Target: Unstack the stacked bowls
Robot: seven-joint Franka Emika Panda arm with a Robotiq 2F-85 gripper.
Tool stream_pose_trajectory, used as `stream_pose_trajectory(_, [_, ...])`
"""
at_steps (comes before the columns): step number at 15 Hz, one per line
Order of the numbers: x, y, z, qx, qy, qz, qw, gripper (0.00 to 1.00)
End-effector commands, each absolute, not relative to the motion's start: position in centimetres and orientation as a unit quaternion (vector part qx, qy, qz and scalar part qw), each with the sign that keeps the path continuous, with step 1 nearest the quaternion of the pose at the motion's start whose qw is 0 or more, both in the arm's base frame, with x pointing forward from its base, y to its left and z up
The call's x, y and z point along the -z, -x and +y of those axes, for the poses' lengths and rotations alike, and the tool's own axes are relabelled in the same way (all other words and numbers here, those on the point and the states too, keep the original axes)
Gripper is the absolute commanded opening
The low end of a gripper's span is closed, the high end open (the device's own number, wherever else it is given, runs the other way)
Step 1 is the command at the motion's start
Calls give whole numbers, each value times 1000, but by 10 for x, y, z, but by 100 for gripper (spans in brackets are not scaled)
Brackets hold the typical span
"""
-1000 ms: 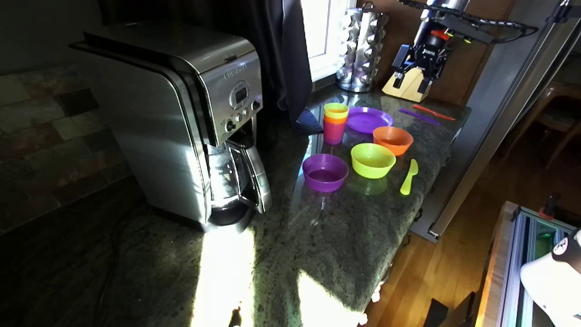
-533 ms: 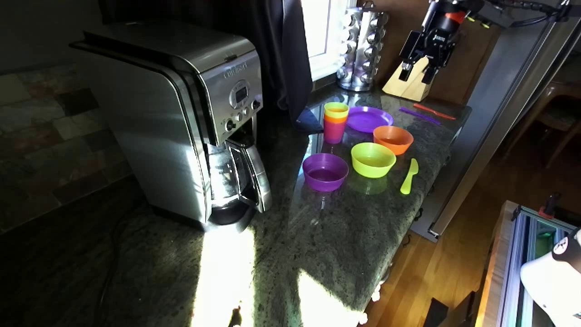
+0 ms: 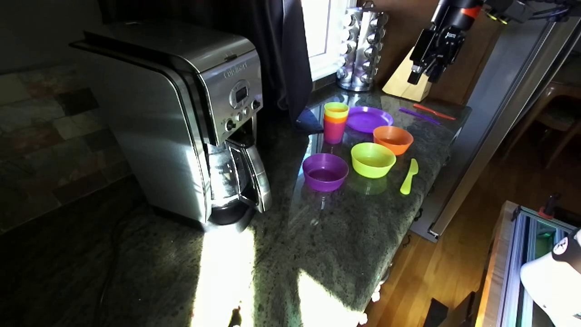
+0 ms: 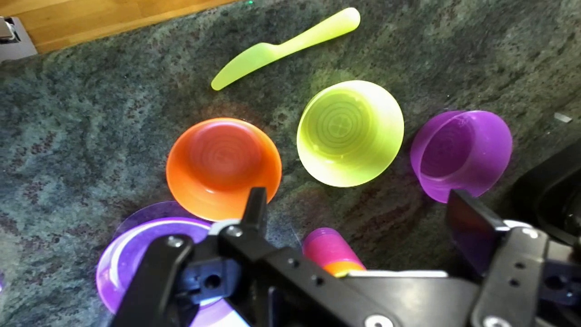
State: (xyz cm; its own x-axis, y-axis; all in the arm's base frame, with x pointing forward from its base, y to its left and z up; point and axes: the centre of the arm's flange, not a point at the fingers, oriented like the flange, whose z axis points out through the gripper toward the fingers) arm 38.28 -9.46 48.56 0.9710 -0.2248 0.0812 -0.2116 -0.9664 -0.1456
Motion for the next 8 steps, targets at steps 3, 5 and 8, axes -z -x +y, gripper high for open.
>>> stream_pose_trajectory(3, [-487,-379,-89,58,991,101,59,100])
stream_pose_trajectory(5, [-487,-378,-88,61,992,99,57,100])
stream_pose_trajectory(8, [-487,-378,-88,61,992,99,57,100])
